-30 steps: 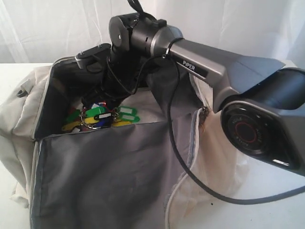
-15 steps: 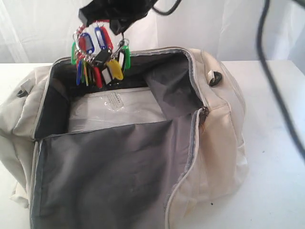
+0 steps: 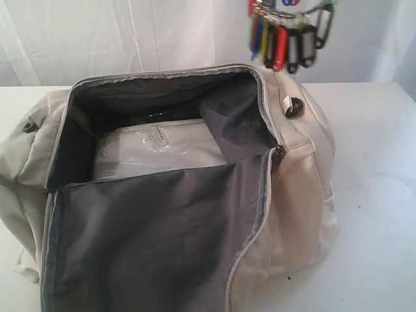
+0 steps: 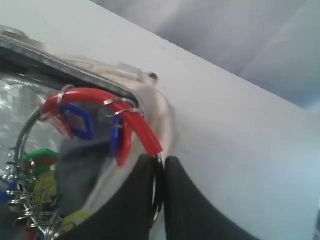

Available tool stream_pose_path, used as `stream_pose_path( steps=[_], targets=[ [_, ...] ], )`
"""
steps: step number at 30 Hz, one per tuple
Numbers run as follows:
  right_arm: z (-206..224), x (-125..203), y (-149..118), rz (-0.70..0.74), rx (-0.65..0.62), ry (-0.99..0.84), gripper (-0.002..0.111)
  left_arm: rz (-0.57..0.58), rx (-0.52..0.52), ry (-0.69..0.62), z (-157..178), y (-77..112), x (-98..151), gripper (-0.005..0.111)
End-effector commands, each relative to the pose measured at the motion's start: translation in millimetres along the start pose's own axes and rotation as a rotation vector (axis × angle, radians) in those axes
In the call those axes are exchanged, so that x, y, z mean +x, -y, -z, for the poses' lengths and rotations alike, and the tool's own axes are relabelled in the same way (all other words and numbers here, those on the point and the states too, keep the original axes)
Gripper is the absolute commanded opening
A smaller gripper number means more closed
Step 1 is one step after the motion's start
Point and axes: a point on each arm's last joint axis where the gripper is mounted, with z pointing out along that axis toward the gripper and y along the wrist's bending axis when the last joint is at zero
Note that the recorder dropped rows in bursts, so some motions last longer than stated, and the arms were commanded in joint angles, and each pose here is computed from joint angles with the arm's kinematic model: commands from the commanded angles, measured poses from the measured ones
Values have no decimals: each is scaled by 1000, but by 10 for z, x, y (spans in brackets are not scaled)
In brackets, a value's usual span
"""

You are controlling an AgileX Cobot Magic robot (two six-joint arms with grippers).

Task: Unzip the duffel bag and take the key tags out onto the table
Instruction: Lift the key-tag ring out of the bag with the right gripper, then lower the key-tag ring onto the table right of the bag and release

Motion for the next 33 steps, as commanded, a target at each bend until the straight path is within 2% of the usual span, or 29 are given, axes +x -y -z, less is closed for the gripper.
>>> stream_pose_path(
  steps=[1, 10, 18, 29, 30, 31, 32, 33],
  targets=[
    [130, 349, 300, -45, 114, -63, 0, -19, 17, 21, -24, 2, 50, 0],
    [-167, 1141, 529, -124, 183, -310, 0, -25, 37, 40, -31, 17, 50, 0],
    [-767, 1755, 417, -117, 137, -525, 0, -26, 32, 30, -38, 13, 57, 0],
    [-1673, 2414, 250, -191, 95, -653, 0, -26, 38, 37, -38, 19, 51, 0],
    [-1740, 2457, 236, -204, 90, -674, 2, -26, 38, 37, -38, 19, 51, 0],
    [-1774, 2480, 230, -207, 87, -689, 10, -26, 38, 37, -38, 19, 51, 0],
    [-1785, 2487, 228, -218, 91, -693, 19, -26, 38, 37, -38, 19, 51, 0],
    [-1775, 2472, 232, -221, 93, -684, 33, -26, 38, 37, -38, 19, 51, 0]
  ],
)
